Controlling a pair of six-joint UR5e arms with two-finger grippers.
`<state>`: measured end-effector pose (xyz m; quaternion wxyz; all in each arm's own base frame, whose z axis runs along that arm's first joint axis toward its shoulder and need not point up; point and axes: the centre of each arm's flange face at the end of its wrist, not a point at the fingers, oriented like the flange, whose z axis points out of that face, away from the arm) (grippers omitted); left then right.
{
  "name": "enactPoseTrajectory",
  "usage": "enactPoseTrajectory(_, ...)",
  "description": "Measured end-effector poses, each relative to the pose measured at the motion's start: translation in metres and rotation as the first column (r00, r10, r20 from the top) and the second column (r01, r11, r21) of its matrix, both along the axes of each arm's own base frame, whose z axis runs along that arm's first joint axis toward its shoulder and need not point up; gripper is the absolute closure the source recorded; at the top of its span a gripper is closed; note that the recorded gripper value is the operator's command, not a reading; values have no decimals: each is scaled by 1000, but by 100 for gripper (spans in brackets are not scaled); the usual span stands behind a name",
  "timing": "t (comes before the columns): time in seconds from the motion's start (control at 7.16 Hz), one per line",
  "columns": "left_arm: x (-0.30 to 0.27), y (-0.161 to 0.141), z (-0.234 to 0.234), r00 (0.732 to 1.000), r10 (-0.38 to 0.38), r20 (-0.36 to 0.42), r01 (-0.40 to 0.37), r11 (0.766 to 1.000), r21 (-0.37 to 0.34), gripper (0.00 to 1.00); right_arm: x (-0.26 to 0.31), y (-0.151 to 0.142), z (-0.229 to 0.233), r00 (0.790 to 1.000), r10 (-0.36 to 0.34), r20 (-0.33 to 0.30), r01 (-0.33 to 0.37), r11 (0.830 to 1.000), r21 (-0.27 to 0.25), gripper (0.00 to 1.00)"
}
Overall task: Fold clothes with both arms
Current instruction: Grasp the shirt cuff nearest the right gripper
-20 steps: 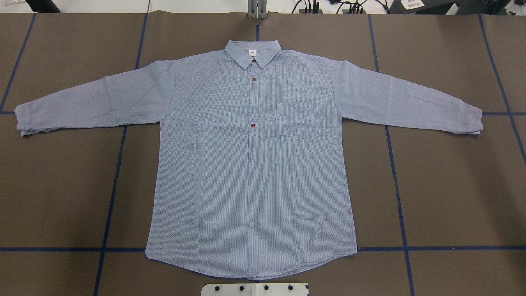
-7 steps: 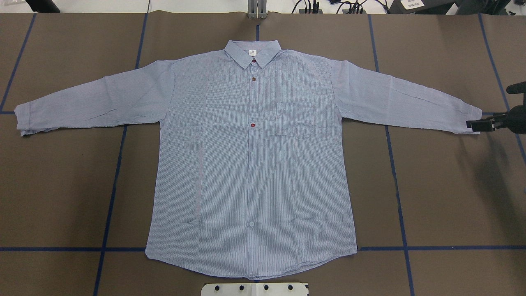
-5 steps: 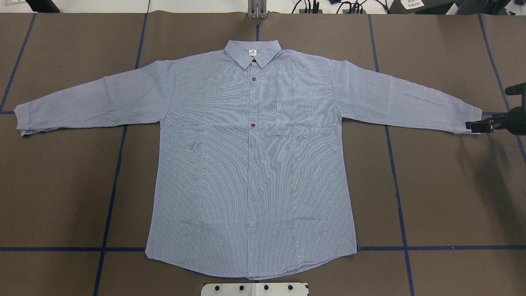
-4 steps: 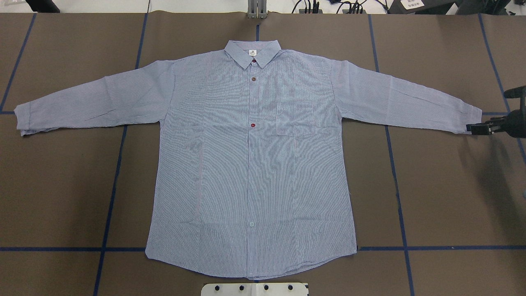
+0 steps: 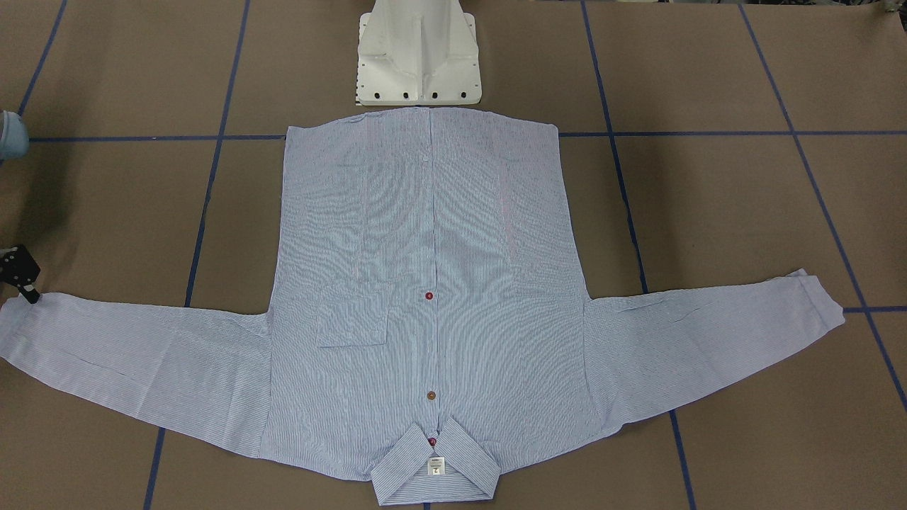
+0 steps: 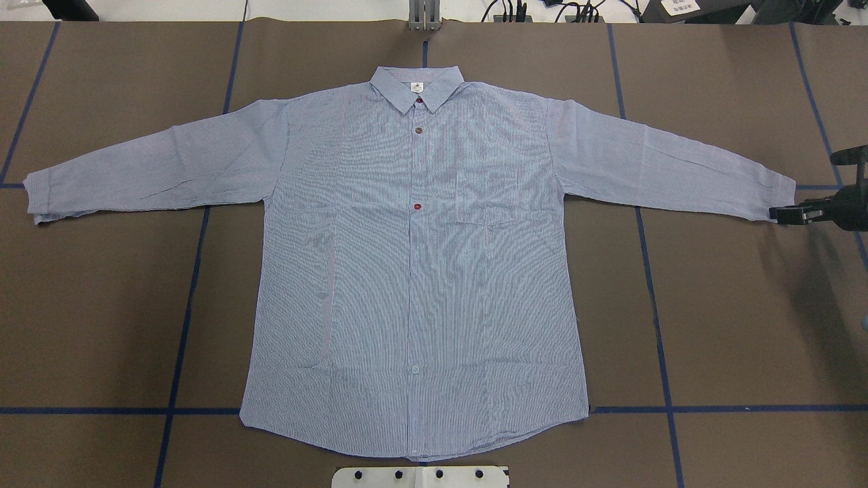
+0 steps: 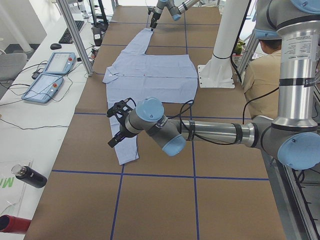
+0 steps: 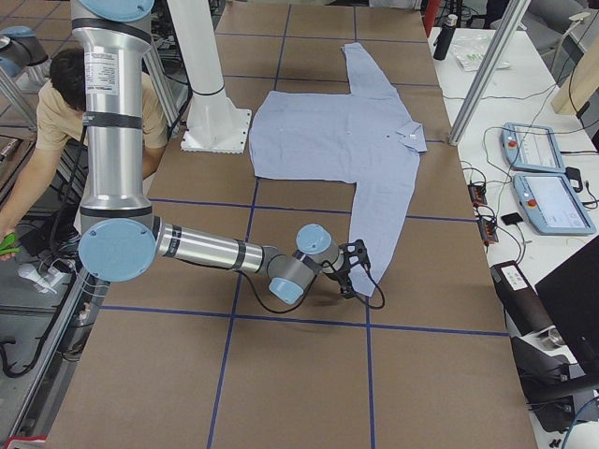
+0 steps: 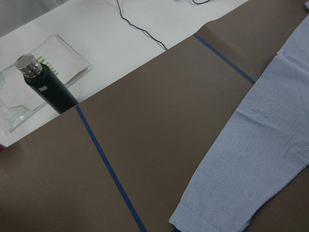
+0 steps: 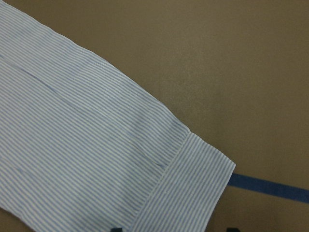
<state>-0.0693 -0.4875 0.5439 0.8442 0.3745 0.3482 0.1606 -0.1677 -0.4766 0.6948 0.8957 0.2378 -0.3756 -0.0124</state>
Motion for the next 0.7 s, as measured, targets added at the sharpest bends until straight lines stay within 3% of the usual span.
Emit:
enactPoseTrajectory(0.14, 0, 0, 0, 1000, 0, 0, 0, 1000, 0, 0, -1, 1, -1, 1000, 15, 16, -15, 1000, -15, 100)
enactPoseTrajectory(0.42, 0, 1, 1, 1000, 1, -1, -1, 1000, -1, 0, -6, 1, -11, 996, 60, 70, -56, 997, -49, 100)
enactPoseTrajectory(0.7, 0, 1, 1, 1000, 1, -1, -1, 1000, -2, 0, -9, -2, -26, 992, 70, 101, -66, 997, -46, 100)
